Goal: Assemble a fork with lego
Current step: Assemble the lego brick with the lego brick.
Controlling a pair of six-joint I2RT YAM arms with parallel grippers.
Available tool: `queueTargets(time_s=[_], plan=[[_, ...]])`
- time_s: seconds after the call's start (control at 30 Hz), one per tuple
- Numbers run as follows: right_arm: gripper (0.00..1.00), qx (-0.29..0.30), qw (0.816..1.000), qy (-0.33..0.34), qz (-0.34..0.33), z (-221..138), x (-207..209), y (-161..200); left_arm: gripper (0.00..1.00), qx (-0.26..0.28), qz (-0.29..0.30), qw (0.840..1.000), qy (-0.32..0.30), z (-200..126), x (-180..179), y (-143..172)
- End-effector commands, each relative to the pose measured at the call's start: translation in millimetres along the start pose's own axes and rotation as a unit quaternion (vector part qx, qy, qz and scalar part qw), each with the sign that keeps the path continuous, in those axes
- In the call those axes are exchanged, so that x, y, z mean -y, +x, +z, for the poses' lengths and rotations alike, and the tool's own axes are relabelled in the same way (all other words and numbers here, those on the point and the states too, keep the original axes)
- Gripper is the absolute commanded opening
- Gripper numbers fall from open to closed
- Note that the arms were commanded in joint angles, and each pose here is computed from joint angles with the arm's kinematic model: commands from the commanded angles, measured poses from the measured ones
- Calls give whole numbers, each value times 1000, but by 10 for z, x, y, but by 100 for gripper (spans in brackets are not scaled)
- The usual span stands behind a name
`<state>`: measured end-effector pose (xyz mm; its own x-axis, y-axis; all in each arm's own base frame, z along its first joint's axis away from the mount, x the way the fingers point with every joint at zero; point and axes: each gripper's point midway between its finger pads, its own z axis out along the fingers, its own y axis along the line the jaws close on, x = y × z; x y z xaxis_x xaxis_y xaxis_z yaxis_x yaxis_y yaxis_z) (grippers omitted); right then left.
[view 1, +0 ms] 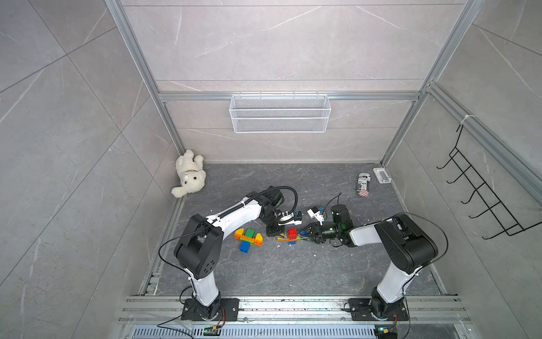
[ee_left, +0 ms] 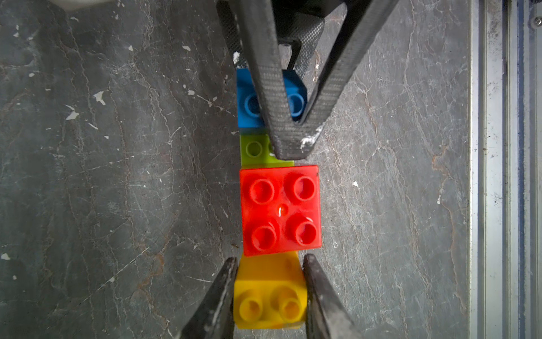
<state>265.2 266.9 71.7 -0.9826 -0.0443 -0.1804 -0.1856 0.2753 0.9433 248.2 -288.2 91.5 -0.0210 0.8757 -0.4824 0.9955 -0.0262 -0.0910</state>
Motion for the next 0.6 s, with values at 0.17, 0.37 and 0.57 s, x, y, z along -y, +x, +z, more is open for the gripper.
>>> queueTargets(time_s=[0.17, 0.37, 0.57], plan=[[44, -1, 998, 27, 49, 13, 308, 123, 2, -45, -4, 998, 37, 184, 231, 264], [44, -3, 997, 35, 66, -9, 382, 196, 2, -51, -16, 998, 44, 280, 199, 320], [44, -4, 995, 47, 93, -21, 506, 275, 1, -55, -37, 996, 53, 323, 215, 406]])
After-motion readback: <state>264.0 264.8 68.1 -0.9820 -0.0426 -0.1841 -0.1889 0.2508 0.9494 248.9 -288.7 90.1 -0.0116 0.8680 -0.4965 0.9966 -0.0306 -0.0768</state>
